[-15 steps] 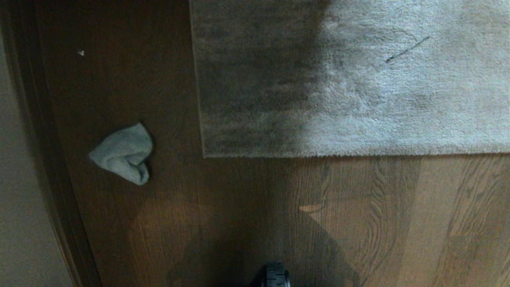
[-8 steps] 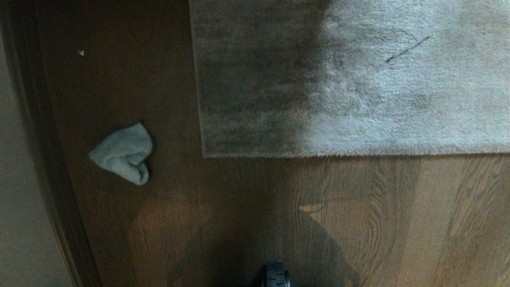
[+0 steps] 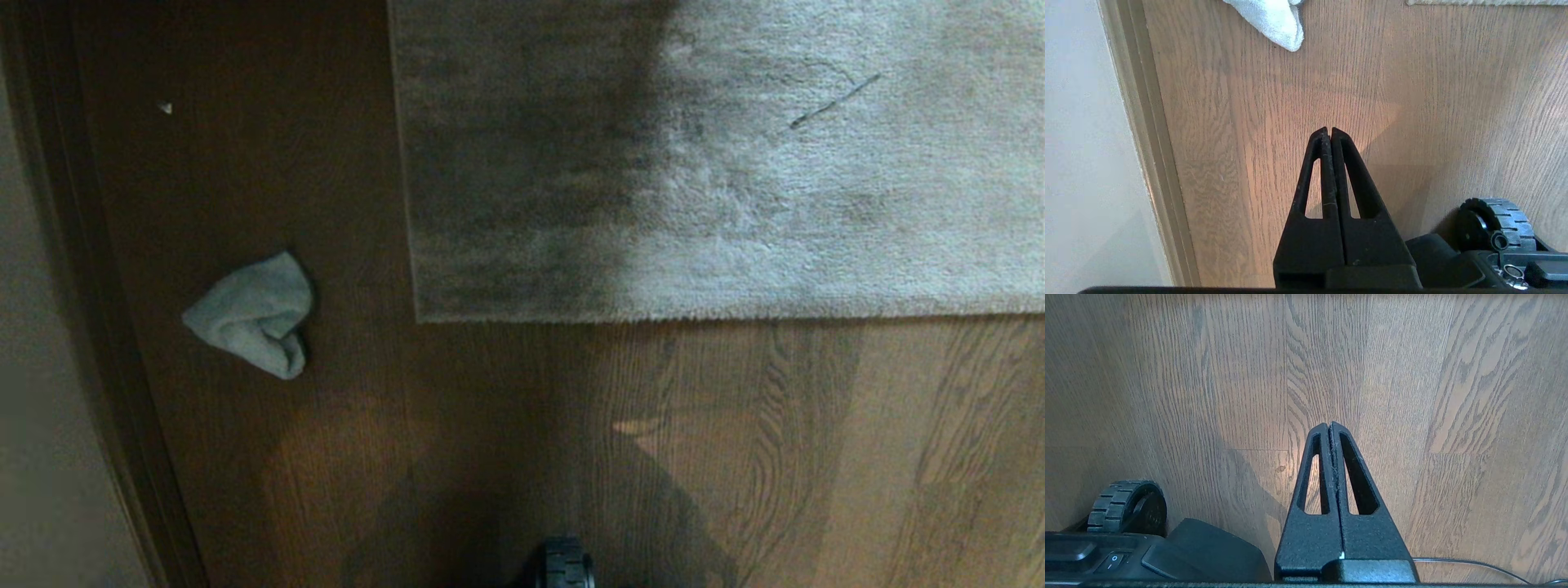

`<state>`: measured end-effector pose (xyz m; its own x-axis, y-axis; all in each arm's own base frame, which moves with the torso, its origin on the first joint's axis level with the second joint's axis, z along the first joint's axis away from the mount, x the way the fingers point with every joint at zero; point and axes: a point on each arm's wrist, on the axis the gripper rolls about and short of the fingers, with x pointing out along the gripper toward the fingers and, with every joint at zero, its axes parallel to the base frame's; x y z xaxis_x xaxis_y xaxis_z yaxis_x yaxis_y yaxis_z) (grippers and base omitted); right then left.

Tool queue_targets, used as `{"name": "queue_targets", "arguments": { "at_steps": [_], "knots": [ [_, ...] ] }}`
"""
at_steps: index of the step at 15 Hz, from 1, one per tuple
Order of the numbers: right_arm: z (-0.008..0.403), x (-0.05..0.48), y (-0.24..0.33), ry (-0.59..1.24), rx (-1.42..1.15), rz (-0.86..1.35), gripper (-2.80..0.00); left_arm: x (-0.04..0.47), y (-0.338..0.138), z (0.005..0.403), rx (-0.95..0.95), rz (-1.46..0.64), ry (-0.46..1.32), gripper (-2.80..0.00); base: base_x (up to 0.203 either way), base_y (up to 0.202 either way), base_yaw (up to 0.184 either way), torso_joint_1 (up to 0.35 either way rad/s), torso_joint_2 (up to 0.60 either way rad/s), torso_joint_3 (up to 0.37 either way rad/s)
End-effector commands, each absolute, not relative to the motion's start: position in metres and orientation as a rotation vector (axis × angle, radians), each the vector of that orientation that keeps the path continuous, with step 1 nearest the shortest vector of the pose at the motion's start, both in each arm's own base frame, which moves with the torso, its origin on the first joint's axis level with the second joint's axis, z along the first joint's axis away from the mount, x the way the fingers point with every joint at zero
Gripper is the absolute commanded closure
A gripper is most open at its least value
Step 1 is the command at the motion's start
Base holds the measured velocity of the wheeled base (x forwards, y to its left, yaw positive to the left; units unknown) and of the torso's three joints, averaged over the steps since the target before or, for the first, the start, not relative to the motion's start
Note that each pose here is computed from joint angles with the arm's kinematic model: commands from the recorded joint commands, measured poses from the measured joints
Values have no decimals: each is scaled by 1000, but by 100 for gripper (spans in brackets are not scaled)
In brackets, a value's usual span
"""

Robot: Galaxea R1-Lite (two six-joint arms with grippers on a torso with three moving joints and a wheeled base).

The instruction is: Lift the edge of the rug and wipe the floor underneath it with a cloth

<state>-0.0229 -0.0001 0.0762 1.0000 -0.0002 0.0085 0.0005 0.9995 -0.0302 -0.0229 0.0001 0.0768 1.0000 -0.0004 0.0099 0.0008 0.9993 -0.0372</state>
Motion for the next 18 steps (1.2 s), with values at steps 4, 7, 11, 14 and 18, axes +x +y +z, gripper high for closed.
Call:
{"name": "queue_targets", "arguments": {
  "at_steps": [4, 7, 11, 14, 18],
  "knots": [
    [76, -23, 0, -9, -32, 0, 0, -23, 0, 77, -37, 0, -11, 0, 0, 0, 0, 4, 3, 124],
    [76, -23, 0, -9, -31, 0, 0, -23, 0, 77, -37, 1, -11, 0, 0, 0, 0, 2, 2, 192],
    [76, -23, 0, -9, -31, 0, 0, -23, 0, 77, -37, 3, -11, 0, 0, 0, 0, 0, 3, 202],
    [76, -23, 0, -8, -32, 0, 0, -23, 0, 77, -40, 1, -12, 0, 0, 0, 0, 4, 8, 203],
    [76, -23, 0, -8, -31, 0, 0, -23, 0, 77, -40, 0, -12, 0, 0, 0, 0, 0, 3, 206]
  ]
}}
